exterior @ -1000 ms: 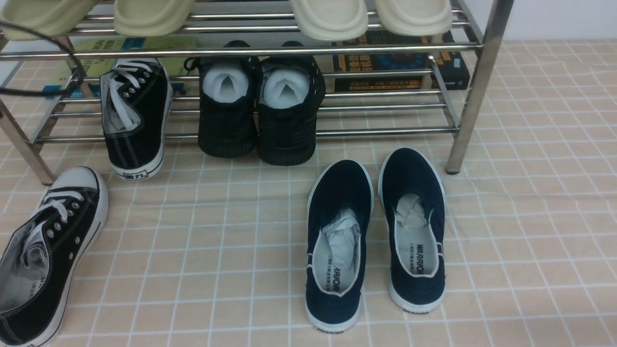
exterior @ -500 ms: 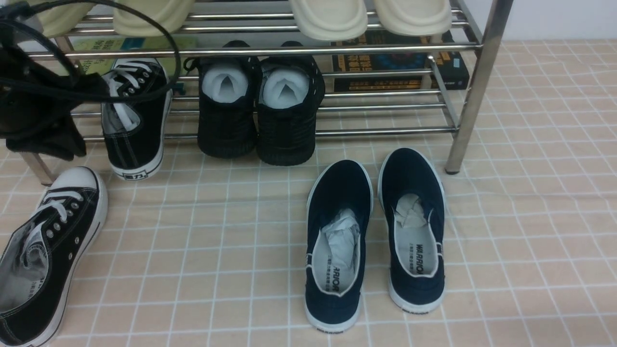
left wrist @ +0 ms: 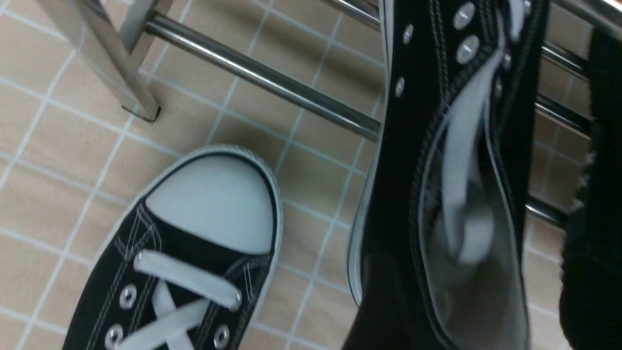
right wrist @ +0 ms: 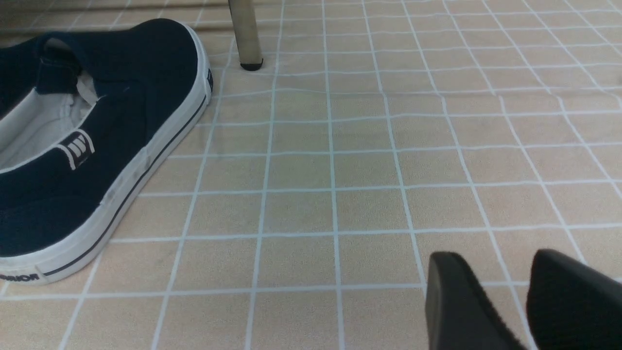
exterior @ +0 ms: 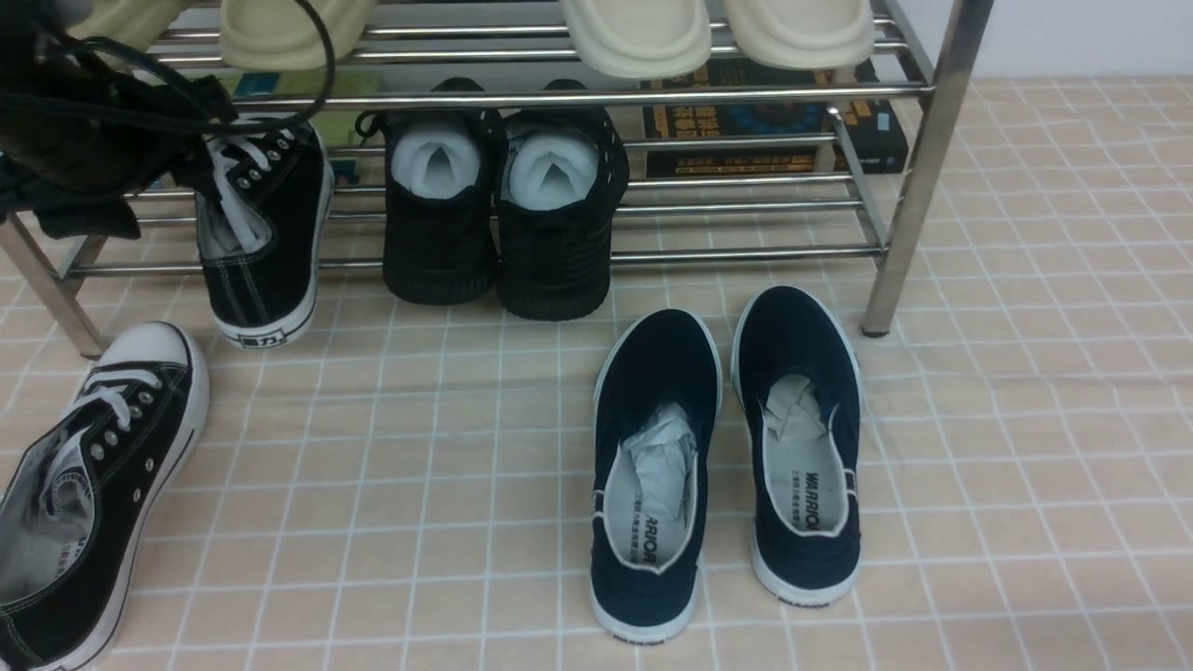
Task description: Take the shoes off the shelf from the light coffee tablecloth by hand.
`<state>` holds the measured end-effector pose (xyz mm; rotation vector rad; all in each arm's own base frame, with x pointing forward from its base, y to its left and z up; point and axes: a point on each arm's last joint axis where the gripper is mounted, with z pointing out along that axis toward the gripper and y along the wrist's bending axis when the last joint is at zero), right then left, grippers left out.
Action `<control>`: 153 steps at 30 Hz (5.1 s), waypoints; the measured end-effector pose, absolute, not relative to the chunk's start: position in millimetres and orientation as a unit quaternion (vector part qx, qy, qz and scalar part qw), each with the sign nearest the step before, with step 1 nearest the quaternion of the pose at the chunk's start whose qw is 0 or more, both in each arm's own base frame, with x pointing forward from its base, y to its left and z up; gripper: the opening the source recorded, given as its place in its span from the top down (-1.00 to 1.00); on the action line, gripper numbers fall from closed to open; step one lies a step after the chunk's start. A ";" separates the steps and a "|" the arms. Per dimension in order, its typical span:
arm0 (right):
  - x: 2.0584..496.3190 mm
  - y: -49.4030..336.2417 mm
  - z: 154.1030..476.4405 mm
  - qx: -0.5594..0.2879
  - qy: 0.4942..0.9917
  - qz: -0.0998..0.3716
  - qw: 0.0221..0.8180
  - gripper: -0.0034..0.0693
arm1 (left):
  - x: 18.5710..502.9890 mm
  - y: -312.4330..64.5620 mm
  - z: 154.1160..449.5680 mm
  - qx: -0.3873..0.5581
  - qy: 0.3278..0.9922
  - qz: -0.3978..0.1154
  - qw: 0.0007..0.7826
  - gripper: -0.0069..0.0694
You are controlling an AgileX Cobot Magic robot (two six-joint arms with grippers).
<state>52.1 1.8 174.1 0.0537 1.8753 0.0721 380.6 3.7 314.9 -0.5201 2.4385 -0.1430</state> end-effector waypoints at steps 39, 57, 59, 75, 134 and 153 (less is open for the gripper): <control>52.1 1.8 174.1 0.023 0.806 0.031 0.591 0.25 | 303.3 8.5 344.0 -0.165 0.964 0.007 0.210 0.77; 52.1 1.8 174.1 0.023 0.806 0.031 0.591 0.25 | 268.0 2.0 242.8 -0.170 0.967 -0.027 0.189 0.76; 52.1 1.8 174.1 0.023 0.806 0.031 0.591 0.25 | 270.0 1.9 240.8 -0.171 0.967 -0.028 0.190 0.76; 52.1 1.8 174.1 0.023 0.806 0.031 0.591 0.25 | 277.3 3.9 222.6 -0.161 0.974 -0.009 0.157 0.35; 52.1 1.8 174.1 0.023 0.806 0.031 0.591 0.25 | 62.4 -2.5 218.8 -0.030 0.820 -0.037 0.571 0.79; 52.1 1.8 174.1 0.023 0.806 0.031 0.591 0.25 | 51.7 5.6 172.1 -0.059 0.807 -0.004 0.588 0.74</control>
